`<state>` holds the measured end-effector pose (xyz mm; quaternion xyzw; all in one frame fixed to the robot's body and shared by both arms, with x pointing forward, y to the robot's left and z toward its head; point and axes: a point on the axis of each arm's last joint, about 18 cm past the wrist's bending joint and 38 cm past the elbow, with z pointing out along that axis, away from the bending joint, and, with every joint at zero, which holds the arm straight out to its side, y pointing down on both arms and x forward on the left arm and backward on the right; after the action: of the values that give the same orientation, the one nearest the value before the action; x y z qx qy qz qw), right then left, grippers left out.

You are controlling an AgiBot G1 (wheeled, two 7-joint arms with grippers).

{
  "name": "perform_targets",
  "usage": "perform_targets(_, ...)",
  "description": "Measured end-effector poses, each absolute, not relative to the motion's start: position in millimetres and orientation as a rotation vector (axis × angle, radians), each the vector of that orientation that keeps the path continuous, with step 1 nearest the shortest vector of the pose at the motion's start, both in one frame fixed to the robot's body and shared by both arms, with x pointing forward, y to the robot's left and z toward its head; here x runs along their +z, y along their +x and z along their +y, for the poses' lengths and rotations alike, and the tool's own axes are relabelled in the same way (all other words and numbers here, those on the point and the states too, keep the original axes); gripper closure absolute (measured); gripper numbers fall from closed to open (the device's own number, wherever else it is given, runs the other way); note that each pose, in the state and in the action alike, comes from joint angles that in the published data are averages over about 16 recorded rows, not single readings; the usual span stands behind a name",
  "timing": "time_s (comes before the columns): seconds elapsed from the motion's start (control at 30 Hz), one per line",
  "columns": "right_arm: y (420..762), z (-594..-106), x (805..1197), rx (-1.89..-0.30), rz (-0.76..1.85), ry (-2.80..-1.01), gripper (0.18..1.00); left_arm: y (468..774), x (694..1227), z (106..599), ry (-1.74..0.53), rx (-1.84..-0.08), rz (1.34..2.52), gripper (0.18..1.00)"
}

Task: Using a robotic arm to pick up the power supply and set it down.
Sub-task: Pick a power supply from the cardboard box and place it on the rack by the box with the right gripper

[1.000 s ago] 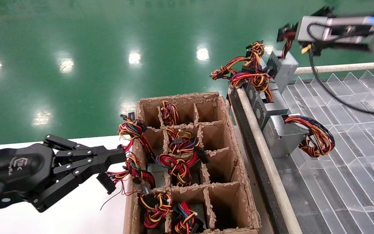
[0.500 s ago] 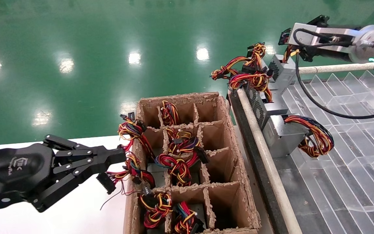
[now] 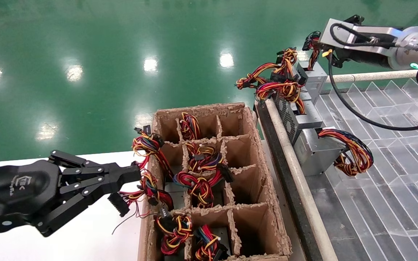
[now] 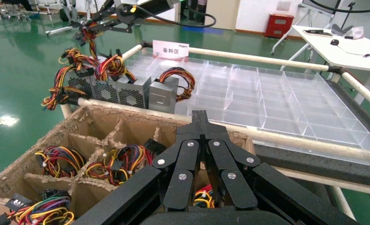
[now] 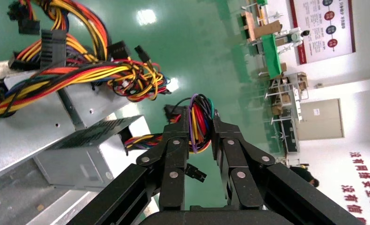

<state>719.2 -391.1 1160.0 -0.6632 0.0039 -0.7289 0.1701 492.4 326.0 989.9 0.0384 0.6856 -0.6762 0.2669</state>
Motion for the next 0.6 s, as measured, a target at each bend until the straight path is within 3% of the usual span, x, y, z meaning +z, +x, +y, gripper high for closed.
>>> perform_targets(0.27,715.7,-390.9,1161.7,-2.024,0.042,-1.832,0.861,492.4,989.9,326.0,0.104,-1.825,1.851,0.993)
perform_targets(0.6,709.9,-383.6,1166.3,-1.943,0.053,-1.76,0.684,492.4,989.9,326.0,0.104,-1.825,1.851,0.993)
